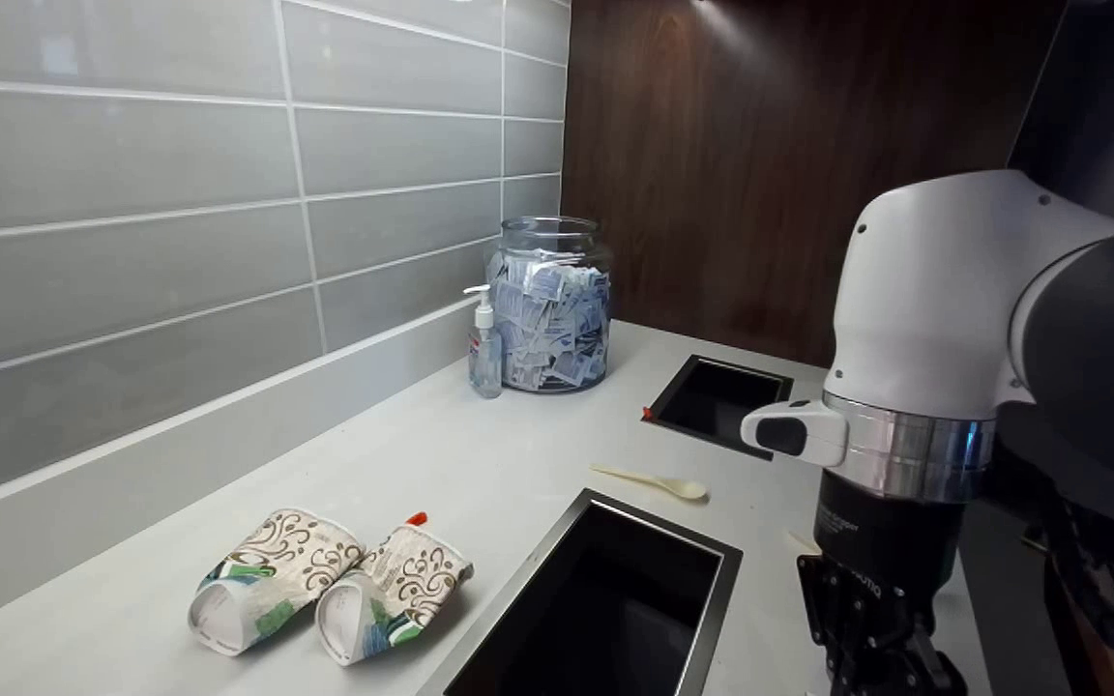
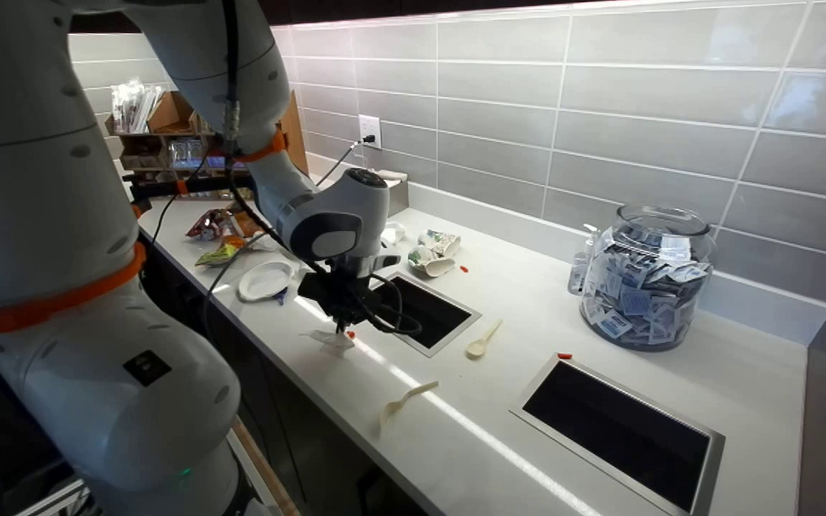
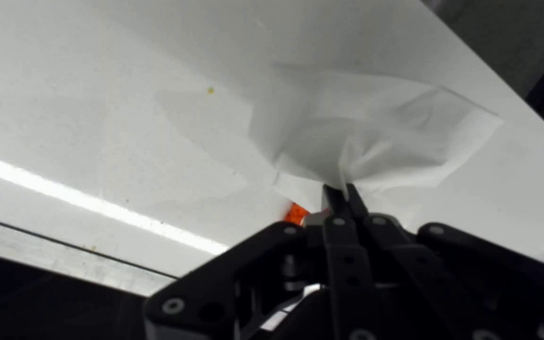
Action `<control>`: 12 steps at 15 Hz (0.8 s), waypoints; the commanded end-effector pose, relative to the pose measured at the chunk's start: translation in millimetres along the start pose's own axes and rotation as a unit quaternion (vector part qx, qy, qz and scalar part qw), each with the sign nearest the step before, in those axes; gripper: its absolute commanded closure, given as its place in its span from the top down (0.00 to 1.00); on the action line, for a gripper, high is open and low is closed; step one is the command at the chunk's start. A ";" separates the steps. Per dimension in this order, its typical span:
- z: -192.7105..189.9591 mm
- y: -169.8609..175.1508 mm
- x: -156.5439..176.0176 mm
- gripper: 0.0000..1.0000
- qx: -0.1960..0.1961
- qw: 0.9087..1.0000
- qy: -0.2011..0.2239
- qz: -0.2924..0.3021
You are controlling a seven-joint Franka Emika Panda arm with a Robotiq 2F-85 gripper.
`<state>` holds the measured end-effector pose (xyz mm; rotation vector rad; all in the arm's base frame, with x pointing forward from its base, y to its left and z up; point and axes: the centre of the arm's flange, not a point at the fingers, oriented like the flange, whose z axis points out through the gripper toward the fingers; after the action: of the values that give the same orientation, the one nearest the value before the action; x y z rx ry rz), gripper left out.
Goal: Use the napkin to wipe the surface and put it in the bin
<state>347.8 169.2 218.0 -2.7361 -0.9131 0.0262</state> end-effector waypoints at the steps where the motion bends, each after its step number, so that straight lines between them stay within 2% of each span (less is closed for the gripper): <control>1: 13.0 -4.9 7.9 0.00 -0.023 0.999 0.017 0.025; 3: 15.8 -6.6 10.3 0.00 -0.029 0.999 0.019 0.032; 5: 18.6 -7.5 11.3 0.28 -0.033 0.998 0.020 0.041; 12: 19.3 -14.2 14.9 0.78 -0.041 0.996 0.023 0.073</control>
<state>348.7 185.1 205.1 -2.8229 -0.7696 -0.0283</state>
